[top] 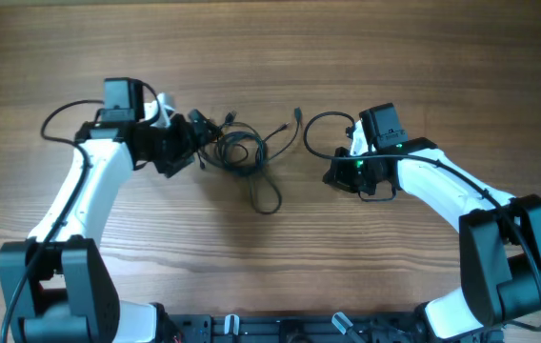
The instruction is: Untangle cables
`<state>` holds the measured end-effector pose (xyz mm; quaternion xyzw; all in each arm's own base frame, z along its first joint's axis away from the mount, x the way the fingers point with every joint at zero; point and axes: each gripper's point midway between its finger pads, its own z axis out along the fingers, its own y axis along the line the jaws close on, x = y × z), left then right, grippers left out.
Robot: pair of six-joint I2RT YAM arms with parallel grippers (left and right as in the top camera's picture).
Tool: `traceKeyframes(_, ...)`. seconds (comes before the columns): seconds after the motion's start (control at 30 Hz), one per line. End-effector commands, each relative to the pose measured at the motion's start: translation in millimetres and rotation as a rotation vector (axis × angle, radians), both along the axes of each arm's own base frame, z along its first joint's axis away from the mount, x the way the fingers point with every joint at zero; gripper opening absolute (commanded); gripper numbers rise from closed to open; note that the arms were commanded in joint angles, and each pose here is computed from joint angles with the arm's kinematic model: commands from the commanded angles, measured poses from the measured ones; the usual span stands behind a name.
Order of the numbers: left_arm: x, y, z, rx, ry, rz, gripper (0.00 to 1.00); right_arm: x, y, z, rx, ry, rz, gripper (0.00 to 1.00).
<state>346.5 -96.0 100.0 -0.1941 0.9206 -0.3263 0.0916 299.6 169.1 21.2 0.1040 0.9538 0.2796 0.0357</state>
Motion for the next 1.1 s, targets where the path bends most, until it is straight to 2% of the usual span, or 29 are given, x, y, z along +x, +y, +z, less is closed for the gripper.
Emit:
traceKeyframes(0.0, -1.9, -23.5, 5.6, 0.058, -0.081, -0.120, 0.80, -2.3, 2.5, -2.0, 0.018, 0.005, 0.023, 0.07)
traceKeyframes(0.17, 1.8, -42.7, -0.7, 0.191, -0.145, -0.175, 0.62, -3.6, -2.1, -5.1, -0.011, 0.013, 0.015, 0.08)
traceKeyframes(0.4, 28.5, -96.3, 32.3, 0.171, -0.430, -0.294, 0.67, -9.4, -8.3, -9.3, -0.046, 0.042, 0.004, 0.08)
traceKeyframes(0.53, 41.8, -103.4, 28.2, 0.275, -0.495, -0.271, 0.71, -14.4, -16.0, -13.8, -0.091, 0.063, -0.003, 0.12)
traceKeyframes(0.67, 45.3, -113.0, 10.4, 0.329, -0.493, -0.279, 0.69, -15.7, -15.8, -13.8, -0.089, 0.069, -0.003, 0.13)
traceKeyframes(0.83, 44.7, -109.8, -28.9, 0.390, -0.409, -0.280, 0.58, -16.5, -16.0, -14.0, -0.090, 0.073, -0.003, 0.13)
traceKeyframes(1.07, 42.5, -96.7, -67.2, 0.463, -0.312, -0.255, 0.54, -16.7, -16.0, -14.0, -0.091, 0.074, -0.003, 0.13)
